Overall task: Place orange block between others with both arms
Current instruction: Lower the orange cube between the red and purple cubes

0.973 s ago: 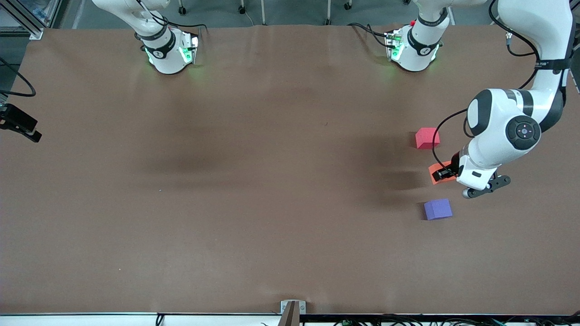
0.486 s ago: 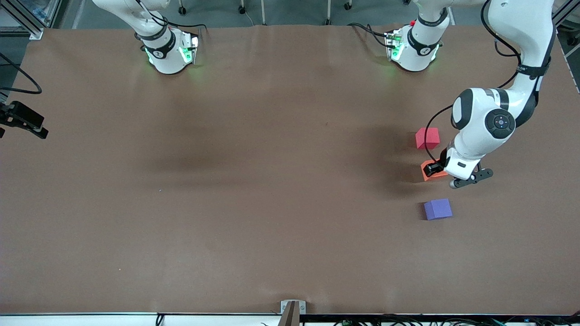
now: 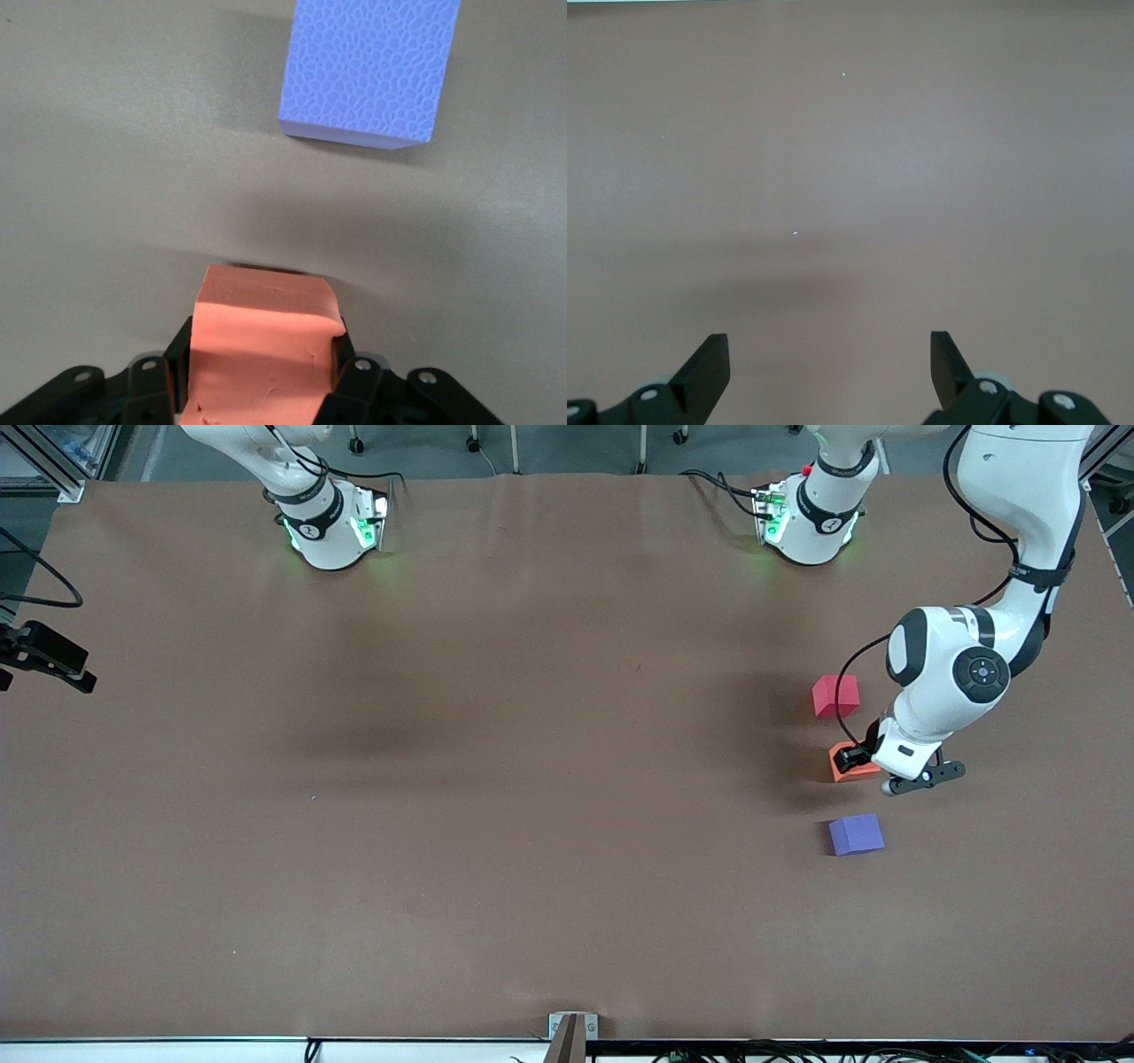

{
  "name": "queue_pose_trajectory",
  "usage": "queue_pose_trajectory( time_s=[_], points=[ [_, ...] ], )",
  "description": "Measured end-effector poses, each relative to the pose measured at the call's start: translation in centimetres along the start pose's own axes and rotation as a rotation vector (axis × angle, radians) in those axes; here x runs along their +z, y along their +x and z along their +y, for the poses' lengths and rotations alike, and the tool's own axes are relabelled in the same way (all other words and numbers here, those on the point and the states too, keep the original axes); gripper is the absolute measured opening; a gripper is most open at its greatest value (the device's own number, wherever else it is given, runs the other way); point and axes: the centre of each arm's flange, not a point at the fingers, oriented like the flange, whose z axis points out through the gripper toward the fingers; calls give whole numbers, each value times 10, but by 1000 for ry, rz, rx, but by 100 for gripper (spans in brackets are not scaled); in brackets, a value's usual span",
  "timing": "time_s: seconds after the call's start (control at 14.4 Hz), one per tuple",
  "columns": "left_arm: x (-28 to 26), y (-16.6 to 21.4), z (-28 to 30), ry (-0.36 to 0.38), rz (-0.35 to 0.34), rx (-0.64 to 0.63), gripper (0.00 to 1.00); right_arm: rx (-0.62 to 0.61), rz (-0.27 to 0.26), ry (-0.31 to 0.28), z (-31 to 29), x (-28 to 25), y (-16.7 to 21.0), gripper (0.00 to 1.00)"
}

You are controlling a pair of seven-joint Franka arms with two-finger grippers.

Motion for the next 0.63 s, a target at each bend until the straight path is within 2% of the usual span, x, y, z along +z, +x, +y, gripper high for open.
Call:
queue_pose_trajectory(
  time_s=[0.63],
  points=[
    [11, -2, 14, -15, 9, 22, 60, -1, 1, 0, -1, 6, 1, 100]
  ],
)
